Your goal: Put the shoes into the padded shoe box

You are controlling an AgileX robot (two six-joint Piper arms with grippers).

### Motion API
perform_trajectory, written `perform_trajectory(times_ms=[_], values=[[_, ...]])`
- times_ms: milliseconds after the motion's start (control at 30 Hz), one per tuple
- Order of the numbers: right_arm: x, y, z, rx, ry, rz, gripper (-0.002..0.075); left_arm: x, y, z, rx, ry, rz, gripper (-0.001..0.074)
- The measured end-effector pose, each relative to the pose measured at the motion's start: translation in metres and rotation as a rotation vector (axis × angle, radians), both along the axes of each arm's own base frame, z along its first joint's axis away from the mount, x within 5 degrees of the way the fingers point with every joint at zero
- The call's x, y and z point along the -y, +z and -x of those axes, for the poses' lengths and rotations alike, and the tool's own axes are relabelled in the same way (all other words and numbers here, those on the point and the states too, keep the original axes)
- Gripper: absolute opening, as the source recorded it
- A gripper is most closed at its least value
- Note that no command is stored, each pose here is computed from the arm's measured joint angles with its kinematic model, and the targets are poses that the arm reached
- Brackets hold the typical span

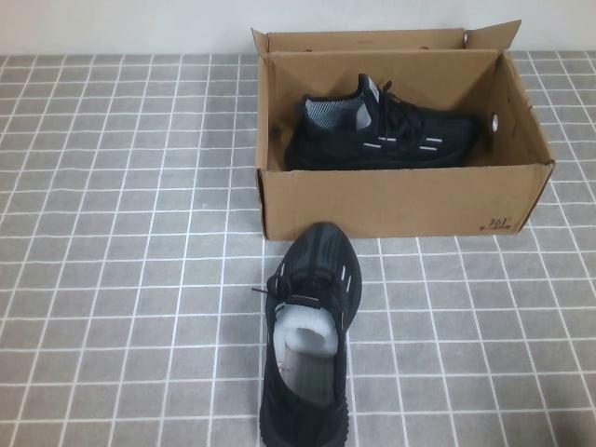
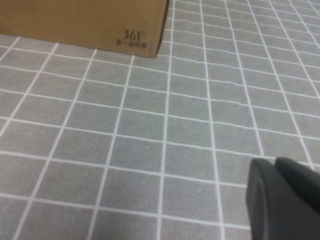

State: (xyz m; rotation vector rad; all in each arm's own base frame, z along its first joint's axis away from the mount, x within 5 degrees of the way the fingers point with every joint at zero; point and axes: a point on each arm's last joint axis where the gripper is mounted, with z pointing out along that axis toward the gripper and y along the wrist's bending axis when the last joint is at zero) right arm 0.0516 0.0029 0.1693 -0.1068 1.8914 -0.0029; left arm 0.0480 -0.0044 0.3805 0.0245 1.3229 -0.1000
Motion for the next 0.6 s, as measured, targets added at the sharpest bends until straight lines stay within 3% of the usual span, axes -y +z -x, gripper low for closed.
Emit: perform_trajectory(times_ms=[133,300,400,600], values=[[0.000,0.000,0.000,0.000,0.000,0.000,-0.0008,0.002,-0.007,-0.014,-0.159,-0.004,-0.042,-0.0004],[0.000,0.000,0.000,0.000,0.000,0.000,-0.0008,0.006,-0.007,-0.037,-0.437,-0.032,-0.260,-0.0004],[0.000,0.000,0.000,0.000,0.000,0.000,-0.0008,0.011,0.006,-0.053,-0.542,-0.105,-0.391,-0.0004],[0.000,0.000,0.000,0.000,0.000,0.000,-0.0008,0.027,0.025,-0.096,-0.752,-0.326,-0.508,-0.0004]])
